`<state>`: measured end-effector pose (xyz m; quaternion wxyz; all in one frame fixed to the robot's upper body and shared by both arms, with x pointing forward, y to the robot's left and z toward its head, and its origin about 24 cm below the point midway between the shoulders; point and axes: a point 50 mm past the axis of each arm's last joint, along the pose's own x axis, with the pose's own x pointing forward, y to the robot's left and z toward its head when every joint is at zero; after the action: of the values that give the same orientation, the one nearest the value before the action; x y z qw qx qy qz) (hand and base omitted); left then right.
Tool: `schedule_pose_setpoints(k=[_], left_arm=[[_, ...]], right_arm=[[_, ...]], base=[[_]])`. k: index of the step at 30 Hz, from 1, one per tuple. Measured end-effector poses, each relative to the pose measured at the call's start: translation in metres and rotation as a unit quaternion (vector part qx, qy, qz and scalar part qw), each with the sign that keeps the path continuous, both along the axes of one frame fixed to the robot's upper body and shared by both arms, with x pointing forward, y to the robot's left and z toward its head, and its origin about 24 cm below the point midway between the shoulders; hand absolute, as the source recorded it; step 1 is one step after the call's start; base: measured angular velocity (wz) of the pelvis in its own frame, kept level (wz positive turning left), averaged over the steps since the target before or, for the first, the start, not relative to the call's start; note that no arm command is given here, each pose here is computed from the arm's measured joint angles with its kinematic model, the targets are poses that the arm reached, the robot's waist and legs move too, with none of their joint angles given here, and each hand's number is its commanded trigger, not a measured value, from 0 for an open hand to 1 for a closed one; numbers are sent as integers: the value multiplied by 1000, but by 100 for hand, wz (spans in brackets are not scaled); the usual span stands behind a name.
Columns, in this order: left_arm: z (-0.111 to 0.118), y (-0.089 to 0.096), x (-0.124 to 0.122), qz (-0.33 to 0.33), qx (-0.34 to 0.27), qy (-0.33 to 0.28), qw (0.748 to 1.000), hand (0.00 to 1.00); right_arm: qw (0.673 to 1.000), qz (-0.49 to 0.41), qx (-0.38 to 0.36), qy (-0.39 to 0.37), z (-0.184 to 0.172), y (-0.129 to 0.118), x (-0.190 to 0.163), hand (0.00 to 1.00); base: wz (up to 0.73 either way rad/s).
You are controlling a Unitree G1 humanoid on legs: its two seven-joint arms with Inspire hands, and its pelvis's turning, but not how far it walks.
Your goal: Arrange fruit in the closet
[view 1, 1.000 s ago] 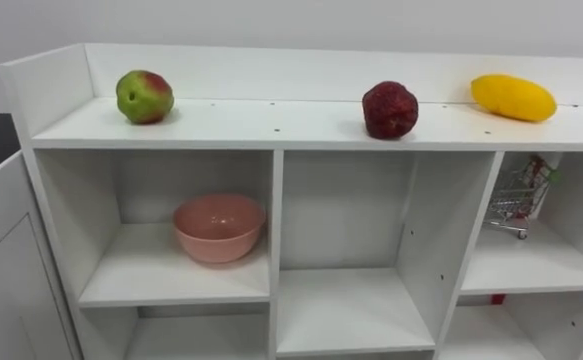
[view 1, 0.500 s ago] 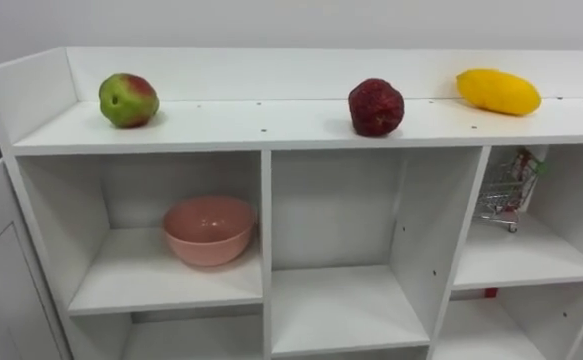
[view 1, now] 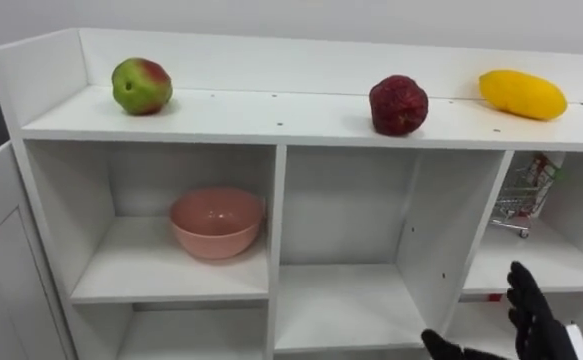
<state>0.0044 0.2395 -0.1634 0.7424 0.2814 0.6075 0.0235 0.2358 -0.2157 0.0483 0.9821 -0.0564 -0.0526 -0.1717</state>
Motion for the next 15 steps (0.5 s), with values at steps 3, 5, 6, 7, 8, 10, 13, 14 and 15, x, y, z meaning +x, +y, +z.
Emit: schedule_pose_setpoints(k=[3, 5, 6, 7, 8, 10, 13, 14, 15], left_arm=[[0, -2, -3, 2, -2, 3, 1000, 0], [0, -2, -3, 1, -2, 3, 1000, 0], [-1, -2, -3, 0, -3, 5, 1000, 0], [-1, -3, -4, -3, -4, 7, 1000, 0], [-1, -3, -4, -5, -5, 8, 1000, 0], [-2, -4, -7, -5, -7, 15, 1000, 0], [-2, -4, -8, -5, -11, 17, 1000, 0], [-2, -4, -8, -6, -13, 18, 1000, 0], [-2, -5, -9, -6, -17, 21, 1000, 0]], right_arm=[[999, 0, -2, -53, 23, 4, 2, 0], [997, 0, -3, -75, 32, 6, 4, 0], [996, 0, -2, -86, 36, 7, 6, 0], [996, -3, -2, -93, 39, 7, 8, 0], [995, -4, -1, -96, 40, 7, 9, 0], [994, -7, 0, -107, 45, 8, 12, 0], [991, -6, -3, -131, 56, 9, 15, 0], [990, -4, -5, -138, 59, 9, 15, 0], [989, 0, -7, -151, 64, 9, 16, 0]], base=[[1], [2], [0], [0], [0], [0], [0], [0], [0]])
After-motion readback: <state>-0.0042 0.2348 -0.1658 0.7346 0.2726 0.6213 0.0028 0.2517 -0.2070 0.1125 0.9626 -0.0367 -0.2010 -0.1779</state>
